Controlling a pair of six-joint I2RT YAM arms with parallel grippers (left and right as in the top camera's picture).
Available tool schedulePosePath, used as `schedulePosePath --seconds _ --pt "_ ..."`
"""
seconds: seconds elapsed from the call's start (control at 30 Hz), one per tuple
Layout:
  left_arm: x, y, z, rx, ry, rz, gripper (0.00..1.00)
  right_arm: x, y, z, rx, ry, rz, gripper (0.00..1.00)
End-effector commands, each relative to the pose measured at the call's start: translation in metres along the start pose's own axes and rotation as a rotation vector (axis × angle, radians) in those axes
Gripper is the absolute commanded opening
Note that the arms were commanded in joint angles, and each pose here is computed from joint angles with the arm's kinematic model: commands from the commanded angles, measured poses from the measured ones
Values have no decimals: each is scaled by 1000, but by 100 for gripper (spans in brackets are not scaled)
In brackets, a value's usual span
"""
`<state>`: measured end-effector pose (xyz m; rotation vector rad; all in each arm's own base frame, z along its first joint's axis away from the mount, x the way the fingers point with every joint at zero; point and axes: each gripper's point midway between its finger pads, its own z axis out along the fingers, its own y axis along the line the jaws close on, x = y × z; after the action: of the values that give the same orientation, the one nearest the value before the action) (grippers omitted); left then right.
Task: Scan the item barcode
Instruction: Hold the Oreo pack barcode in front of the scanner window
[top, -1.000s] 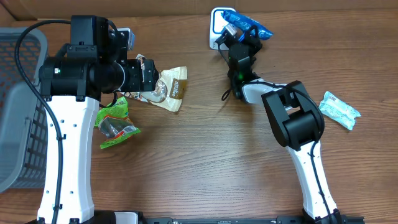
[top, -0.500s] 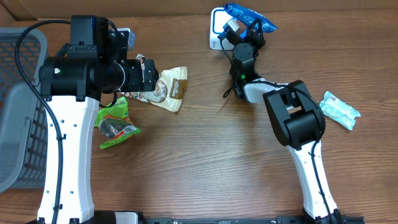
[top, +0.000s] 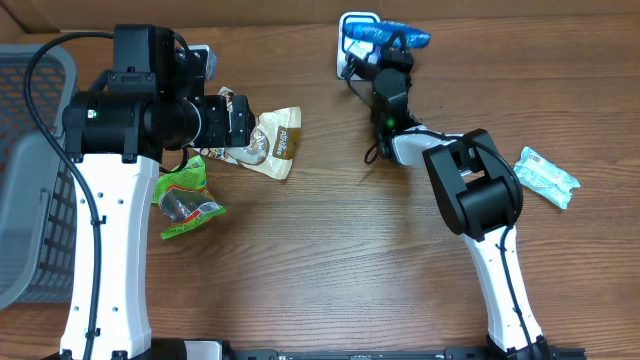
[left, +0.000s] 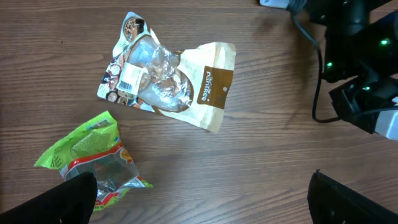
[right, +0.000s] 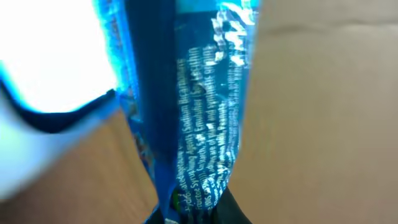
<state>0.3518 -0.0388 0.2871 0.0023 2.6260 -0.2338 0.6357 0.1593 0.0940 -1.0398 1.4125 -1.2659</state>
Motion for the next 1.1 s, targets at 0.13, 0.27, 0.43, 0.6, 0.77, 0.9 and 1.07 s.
schedulePosePath --seconds 0.13,0.27,0.43,0.6,0.77,0.9,1.07 --pt "1 1 2 -2 6 -12 100 -5 -31 5 88 -44 52 4" --pt "1 1 2 -2 6 -12 100 -4 -34 4 99 -40 -1 4" --pt "1 1 2 -2 6 -12 100 -4 -36 4 109 -39 -4 4" --pt "1 1 2 -2 6 -12 100 -4 -36 4 108 -34 -10 4" --pt "1 1 2 -2 6 -12 100 -4 -27 5 49 -33 5 4" --pt "1 1 2 -2 6 -12 100 0 -48 2 10 14 60 4" --pt "1 1 2 -2 6 -12 100 17 -142 -11 155 103 262 4"
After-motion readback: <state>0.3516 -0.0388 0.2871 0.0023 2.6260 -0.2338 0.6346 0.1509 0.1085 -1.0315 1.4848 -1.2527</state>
